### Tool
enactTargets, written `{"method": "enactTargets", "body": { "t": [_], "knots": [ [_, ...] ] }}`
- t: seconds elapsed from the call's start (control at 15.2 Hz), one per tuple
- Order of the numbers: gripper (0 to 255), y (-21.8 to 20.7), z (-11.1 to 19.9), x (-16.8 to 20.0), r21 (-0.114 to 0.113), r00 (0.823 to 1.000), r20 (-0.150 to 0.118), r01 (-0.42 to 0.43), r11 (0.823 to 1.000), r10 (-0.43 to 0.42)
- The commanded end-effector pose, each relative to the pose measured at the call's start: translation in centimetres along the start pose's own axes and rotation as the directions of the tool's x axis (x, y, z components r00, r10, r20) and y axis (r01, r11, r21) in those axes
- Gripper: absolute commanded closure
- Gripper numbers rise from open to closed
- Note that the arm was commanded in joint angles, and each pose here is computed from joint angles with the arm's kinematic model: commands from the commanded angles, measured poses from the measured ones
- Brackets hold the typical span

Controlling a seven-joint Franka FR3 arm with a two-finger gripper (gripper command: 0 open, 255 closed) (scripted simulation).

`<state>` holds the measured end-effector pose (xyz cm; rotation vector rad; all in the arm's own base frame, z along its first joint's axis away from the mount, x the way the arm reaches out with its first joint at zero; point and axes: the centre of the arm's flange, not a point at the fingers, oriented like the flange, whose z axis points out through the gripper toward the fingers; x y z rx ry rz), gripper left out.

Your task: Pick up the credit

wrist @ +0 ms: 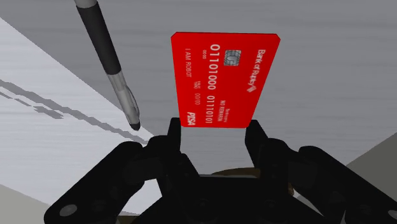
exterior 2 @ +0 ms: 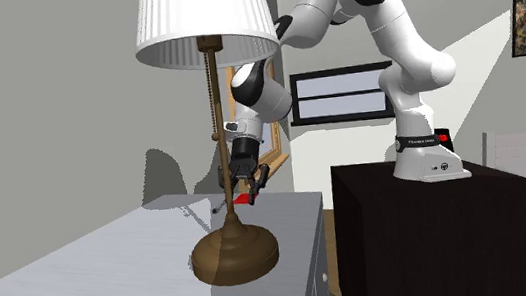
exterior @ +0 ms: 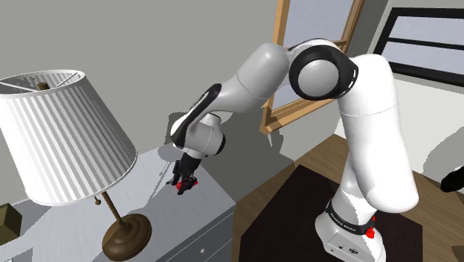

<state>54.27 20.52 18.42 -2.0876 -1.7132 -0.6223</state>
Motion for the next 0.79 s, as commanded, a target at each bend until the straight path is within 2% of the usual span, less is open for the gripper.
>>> {"method": "enactTargets", "body": {
  "t": [0.0, 0.59, 0.73],
  "knots": [
    [255, 0.0, -0.9, 0.6, 0.0, 1.0, 0.0, 0.0, 1.0, 0.0],
    [255, 0.0, -4.9, 3.2, 0.0, 1.0, 0.0, 0.0, 1.0, 0.0],
    [255, 0.0, -4.9, 3.3, 0.0, 1.0, 0.0, 0.0, 1.0, 0.0]
  ]
}}
